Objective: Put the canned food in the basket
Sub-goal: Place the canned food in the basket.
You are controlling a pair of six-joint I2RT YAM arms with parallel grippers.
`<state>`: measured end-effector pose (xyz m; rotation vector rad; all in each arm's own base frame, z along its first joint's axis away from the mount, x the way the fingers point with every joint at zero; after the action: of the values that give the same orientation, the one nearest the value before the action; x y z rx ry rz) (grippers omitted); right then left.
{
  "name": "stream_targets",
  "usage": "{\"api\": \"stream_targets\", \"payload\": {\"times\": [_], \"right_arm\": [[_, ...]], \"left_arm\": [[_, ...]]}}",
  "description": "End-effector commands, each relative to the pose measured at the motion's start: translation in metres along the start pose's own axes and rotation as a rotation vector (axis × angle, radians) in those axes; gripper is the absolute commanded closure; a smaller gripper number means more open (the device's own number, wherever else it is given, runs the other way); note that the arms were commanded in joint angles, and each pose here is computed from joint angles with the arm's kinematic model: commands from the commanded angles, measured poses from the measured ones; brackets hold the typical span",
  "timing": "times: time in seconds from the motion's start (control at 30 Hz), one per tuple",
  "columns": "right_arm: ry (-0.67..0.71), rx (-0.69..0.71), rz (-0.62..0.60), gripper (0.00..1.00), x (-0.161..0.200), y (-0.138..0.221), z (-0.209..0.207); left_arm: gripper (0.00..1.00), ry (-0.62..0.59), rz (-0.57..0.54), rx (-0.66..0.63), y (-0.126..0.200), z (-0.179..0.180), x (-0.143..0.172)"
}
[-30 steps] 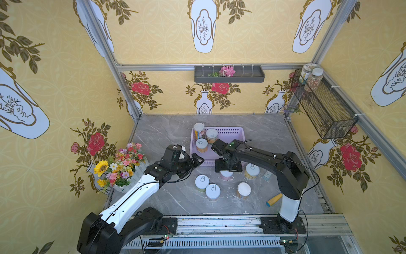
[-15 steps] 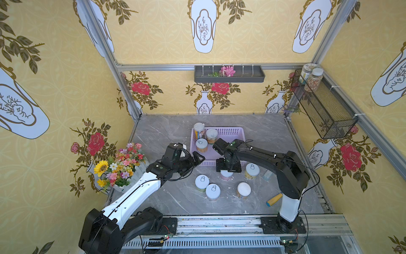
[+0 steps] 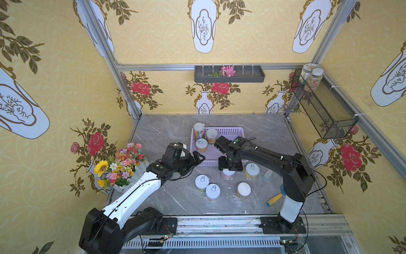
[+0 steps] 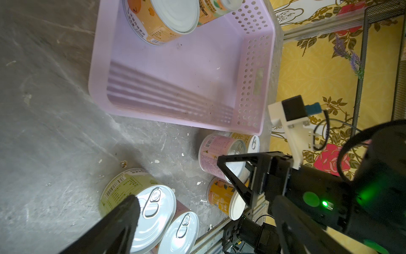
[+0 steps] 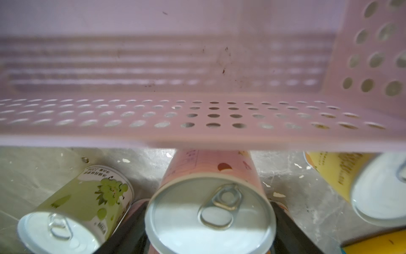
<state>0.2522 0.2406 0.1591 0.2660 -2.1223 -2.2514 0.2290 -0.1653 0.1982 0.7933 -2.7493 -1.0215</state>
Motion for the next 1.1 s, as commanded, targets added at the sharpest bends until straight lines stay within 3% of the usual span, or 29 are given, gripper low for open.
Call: {"api": "stream_targets", "payload": {"times": [0.0,0.17,0.37,0.77,1.07], "right_arm": [[0.027,0.041,0.003,0.28,0.01,0.03,-0.008],[0.061,-0.021,-0.059,0.28,-0.001,0.065,0.001],[0.115,-0.074,-0.151,0.28,-0.042,0.088,0.023],[0.037,-0.093,-0.221,0.29,-0.128,0.034,0.007],[0.008,-0.075,-0.244,0.29,-0.16,-0.001,0.006]], "left_arm": [[0.0,0.003,-0.008,0.026,0.001,-0.003,-0.004],[0.0,0.079,-0.044,0.1,0.011,0.005,-0.022],[0.0,0.082,-0.053,0.118,0.016,0.006,-0.028],[0.0,-0.01,-0.066,0.023,0.017,0.004,-0.035],[0.0,-0.099,-0.076,-0.048,0.009,0.0,-0.031]]}}
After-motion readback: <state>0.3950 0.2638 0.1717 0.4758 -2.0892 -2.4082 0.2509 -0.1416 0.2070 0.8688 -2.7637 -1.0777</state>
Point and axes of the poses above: each gripper's point midway between its finger pads, its own y axis back along the fingers, its own z axis along the line the jaws close on, x = y × z, the point moved 6 cm from there along y, back along the fingers, and after that the axes turned 9 degrees about y, right-handed, at the moved point
